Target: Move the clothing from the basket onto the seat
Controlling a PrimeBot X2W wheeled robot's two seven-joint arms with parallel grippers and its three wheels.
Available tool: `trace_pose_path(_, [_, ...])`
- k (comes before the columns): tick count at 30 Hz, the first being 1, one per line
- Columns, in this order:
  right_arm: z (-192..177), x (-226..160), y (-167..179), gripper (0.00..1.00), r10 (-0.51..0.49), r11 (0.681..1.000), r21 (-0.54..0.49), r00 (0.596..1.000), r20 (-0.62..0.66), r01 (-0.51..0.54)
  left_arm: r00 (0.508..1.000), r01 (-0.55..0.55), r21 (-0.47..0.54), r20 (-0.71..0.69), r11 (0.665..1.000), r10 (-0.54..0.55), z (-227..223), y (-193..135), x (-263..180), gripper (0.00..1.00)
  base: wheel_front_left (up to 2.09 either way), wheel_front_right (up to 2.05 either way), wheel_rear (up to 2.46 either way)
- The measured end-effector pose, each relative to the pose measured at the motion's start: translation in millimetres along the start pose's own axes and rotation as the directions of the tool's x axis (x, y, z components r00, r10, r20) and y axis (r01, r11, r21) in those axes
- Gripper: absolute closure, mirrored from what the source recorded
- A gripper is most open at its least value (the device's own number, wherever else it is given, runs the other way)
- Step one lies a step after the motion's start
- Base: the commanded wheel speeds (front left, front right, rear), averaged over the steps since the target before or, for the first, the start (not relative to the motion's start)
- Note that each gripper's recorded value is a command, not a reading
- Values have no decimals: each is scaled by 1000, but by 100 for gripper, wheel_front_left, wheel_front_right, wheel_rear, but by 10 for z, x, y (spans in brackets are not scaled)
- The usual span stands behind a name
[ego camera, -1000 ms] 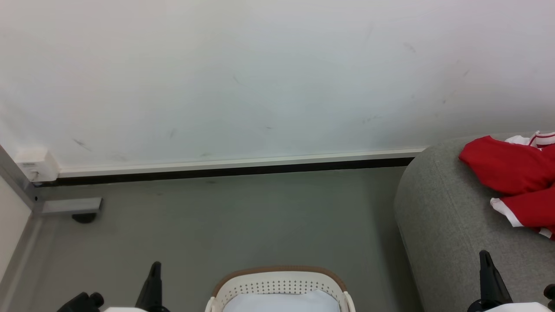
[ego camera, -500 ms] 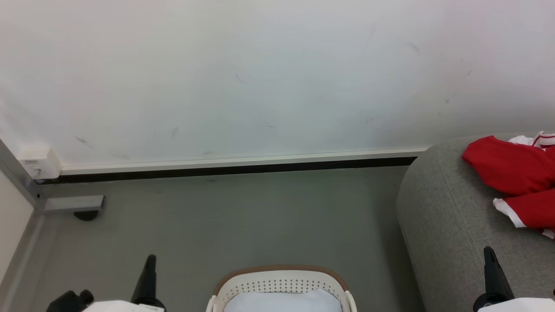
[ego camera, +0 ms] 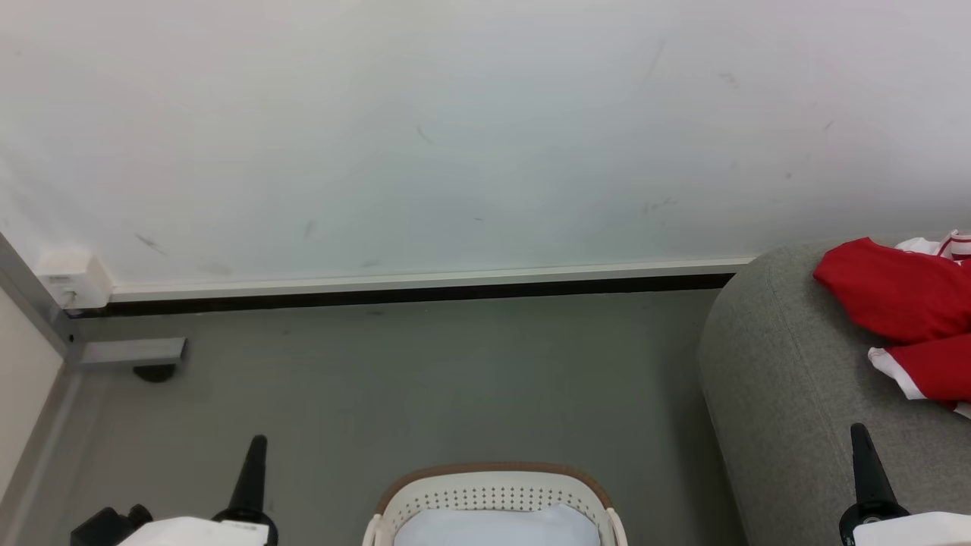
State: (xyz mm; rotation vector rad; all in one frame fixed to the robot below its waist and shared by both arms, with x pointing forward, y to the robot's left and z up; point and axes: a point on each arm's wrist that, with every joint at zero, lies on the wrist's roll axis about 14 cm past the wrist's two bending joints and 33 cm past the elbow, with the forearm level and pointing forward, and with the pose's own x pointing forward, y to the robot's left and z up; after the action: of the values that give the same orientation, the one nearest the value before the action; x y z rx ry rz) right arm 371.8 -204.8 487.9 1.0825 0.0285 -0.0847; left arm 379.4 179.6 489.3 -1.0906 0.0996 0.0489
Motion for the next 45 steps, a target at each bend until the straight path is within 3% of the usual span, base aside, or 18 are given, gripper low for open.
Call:
trace_pose_path(23, [27, 78, 85, 100, 28, 977, 212, 1000, -10, -26, 999, 35, -211, 15, 977, -32, 122, -74, 42, 100, 0, 0, 0])
trace_pose_path(45, [45, 149, 186, 100, 68, 914, 401, 998, -16, -56, 997, 77, -391, 37, 917, -68, 244, -131, 62, 100, 0, 0, 0])
